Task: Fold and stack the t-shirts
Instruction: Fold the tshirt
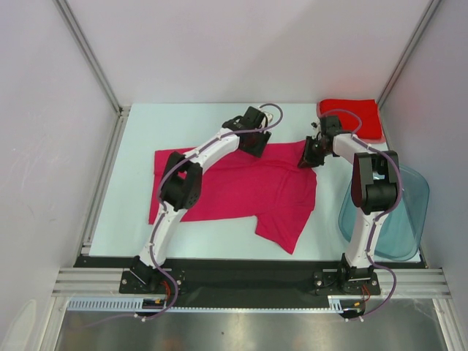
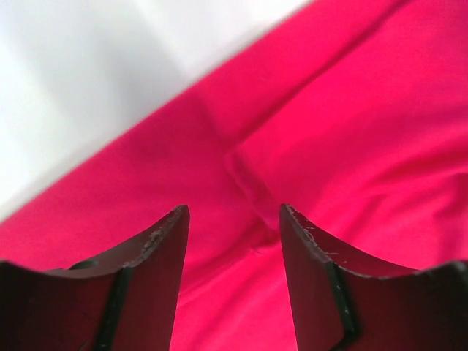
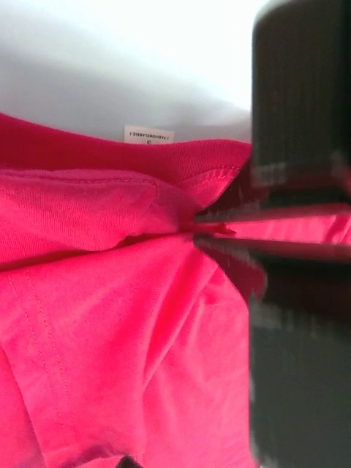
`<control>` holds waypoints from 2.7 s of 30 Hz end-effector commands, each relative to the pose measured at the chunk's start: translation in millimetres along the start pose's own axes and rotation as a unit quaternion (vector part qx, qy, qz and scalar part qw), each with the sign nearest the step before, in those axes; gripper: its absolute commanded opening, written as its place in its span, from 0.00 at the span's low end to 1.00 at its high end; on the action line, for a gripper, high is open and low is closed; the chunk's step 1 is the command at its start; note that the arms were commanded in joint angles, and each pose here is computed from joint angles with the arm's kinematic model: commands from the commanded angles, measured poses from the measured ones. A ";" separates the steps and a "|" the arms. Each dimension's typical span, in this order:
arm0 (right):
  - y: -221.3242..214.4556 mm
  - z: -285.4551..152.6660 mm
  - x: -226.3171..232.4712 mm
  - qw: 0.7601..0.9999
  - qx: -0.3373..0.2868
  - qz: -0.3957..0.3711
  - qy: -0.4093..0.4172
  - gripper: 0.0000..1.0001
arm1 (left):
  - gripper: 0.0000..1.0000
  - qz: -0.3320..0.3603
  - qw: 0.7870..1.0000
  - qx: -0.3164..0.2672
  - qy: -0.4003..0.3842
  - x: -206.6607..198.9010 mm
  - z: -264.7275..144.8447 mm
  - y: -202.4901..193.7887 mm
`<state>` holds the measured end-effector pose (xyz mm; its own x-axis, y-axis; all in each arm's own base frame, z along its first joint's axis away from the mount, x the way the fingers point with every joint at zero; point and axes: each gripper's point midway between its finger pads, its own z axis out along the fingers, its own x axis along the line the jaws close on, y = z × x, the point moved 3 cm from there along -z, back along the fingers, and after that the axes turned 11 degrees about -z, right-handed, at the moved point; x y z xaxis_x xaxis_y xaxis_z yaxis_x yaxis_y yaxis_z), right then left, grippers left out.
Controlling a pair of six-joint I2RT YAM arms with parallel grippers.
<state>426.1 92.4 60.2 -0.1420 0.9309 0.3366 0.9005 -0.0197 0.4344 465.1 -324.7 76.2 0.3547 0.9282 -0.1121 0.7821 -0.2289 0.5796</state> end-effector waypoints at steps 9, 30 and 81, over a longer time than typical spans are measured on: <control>6.6 -9.0 14.3 0.999 -0.015 -0.014 0.039 0.30 | 0.64 0.014 0.993 0.008 -0.118 -26.5 -42.9 -6.1; -19.4 -89.6 16.1 0.996 0.014 -0.001 -0.089 0.47 | 0.66 -0.135 0.984 -0.042 -0.104 26.2 -177.3 -23.8; -156.9 -99.0 21.5 0.993 0.032 0.099 -0.050 0.54 | 0.20 -0.691 0.688 0.056 0.215 256.3 -207.3 -322.7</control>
<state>236.7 79.1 89.9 0.0516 0.9480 0.3140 0.9324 -0.1583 0.3249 204.9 44.7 40.2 -0.9129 0.3130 -0.2621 0.2980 0.9497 0.0964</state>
